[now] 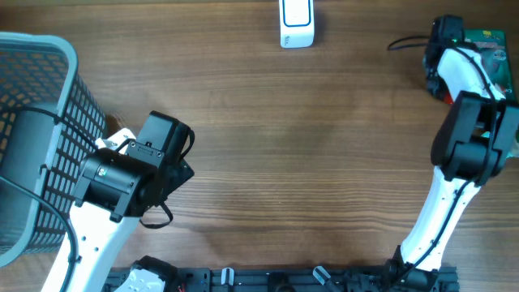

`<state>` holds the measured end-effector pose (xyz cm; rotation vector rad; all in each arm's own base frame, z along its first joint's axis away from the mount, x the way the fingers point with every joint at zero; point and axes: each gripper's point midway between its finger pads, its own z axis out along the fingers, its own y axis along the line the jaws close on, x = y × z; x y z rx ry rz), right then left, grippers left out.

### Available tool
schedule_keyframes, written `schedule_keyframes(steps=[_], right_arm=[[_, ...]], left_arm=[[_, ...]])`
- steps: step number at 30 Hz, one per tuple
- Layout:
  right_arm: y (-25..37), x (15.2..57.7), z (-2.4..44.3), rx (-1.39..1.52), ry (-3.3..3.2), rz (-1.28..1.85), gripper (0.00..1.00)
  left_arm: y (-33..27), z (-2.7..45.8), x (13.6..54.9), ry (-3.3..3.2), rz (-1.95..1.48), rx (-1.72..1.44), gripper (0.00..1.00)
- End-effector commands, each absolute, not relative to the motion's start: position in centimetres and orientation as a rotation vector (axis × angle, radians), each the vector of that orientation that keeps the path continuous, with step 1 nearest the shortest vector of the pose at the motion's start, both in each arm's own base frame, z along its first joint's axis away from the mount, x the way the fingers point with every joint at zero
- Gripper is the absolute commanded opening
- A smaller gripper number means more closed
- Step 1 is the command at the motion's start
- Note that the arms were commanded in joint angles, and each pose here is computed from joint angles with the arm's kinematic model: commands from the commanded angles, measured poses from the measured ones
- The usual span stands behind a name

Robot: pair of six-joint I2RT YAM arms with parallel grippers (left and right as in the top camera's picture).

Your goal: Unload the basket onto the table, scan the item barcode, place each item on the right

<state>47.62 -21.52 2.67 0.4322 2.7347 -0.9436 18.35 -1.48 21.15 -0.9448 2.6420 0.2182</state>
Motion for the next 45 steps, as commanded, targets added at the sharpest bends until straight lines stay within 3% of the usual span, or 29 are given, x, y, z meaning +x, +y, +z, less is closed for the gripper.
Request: schedule_keyframes(steps=[1,5,9,10,12,17,22,28,45], right_arm=[[-15.4,51.0,5.5,0.447,2.688,-0.376,1.0],[-12.4,52.0,17.6,0.462,2.443,-0.168,1.0],[-7.3,49.0,29.3,0.356,2.251,0.048,1.0],[-5.4,46.5,34.2,0.33,2.165,0.114,1.0],[-3.4,42.1,39.7,0.351,2.06,0.194,1.0],[-1.6,30.2,46.6,0.483,1.898,0.334,1.0],[-0.7,22.8,49.7,0.462,1.78,0.356,1.0],[-0.9,17.5,50.0,0.473,1.725,0.313,1.0],[-1.3,15.0,42.0,0.585,1.875,0.279,1.0]], left_arm=[[-1.2,21.5,18.4,2.626,0.23,-0.927,1.0],[-1.2,21.5,18.4,2.626,0.23,-0.927,1.0],[-1.2,21.5,18.4,2.626,0.23,-0.927,1.0],[-1.2,21.5,18.4,2.626,0.23,-0.927,1.0],[-1.2,21.5,18.4,2.626,0.23,-0.927,1.0],[-1.2,21.5,18.4,2.625,0.23,-0.927,1.0],[-1.2,21.5,18.4,2.626,0.23,-0.927,1.0],[-1.2,21.5,18.4,2.625,0.23,-0.927,1.0],[-1.2,21.5,18.4,2.625,0.23,-0.927,1.0]])
